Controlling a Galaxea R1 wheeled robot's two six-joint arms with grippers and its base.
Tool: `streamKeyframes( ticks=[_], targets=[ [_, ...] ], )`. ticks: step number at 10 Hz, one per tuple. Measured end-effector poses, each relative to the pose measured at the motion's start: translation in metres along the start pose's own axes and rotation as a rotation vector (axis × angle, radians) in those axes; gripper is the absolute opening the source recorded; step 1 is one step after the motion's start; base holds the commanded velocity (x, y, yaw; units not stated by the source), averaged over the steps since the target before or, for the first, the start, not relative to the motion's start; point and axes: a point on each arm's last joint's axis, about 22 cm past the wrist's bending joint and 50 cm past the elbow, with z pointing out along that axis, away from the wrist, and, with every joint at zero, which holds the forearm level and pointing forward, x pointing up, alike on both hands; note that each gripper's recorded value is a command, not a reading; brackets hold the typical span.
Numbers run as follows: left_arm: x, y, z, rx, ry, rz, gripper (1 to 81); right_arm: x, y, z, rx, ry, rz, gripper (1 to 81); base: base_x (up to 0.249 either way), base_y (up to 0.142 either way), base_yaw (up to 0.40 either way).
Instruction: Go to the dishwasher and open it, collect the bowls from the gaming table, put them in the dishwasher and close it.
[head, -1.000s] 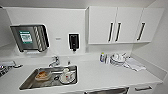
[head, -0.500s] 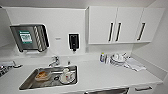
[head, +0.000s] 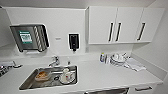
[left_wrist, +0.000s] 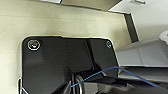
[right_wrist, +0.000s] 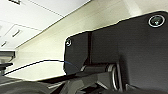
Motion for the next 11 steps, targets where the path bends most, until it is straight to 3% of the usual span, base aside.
streamKeyframes(
  ticks=[1, 3, 5, 6, 8, 11],
  targets=[
    [0.006, 0.001, -0.010, -0.009, 0.024, -0.002, 81.1, 0.005, -0.006, -0.007, 0.020, 0.003, -0.001, 81.1, 0.000, 0.000, 0.000],
    [0.016, -0.013, -0.029, 0.006, 0.060, -0.001, 81.1, 0.018, -0.011, -0.024, 0.047, 0.013, -0.001, 81.1, 0.000, 0.000, 0.000],
    [0.028, -0.011, -0.038, -0.003, 0.084, 0.002, 81.1, 0.037, -0.014, -0.047, 0.071, 0.024, -0.001, 81.1, 0.000, 0.000, 0.000],
    [0.032, -0.008, -0.041, -0.013, 0.090, -0.003, 81.1, 0.049, -0.016, -0.058, 0.083, 0.029, 0.004, 81.1, 0.000, 0.000, 0.000],
    [0.035, -0.009, -0.053, -0.025, 0.072, -0.022, 81.1, 0.067, -0.017, -0.080, 0.098, 0.017, 0.024, 81.1, 0.000, 0.000, 0.000],
    [0.049, -0.024, -0.071, -0.012, 0.068, -0.041, 81.1, 0.112, -0.020, -0.102, 0.116, 0.025, 0.024, 81.1, 0.000, 0.000, 0.000]
  ],
)
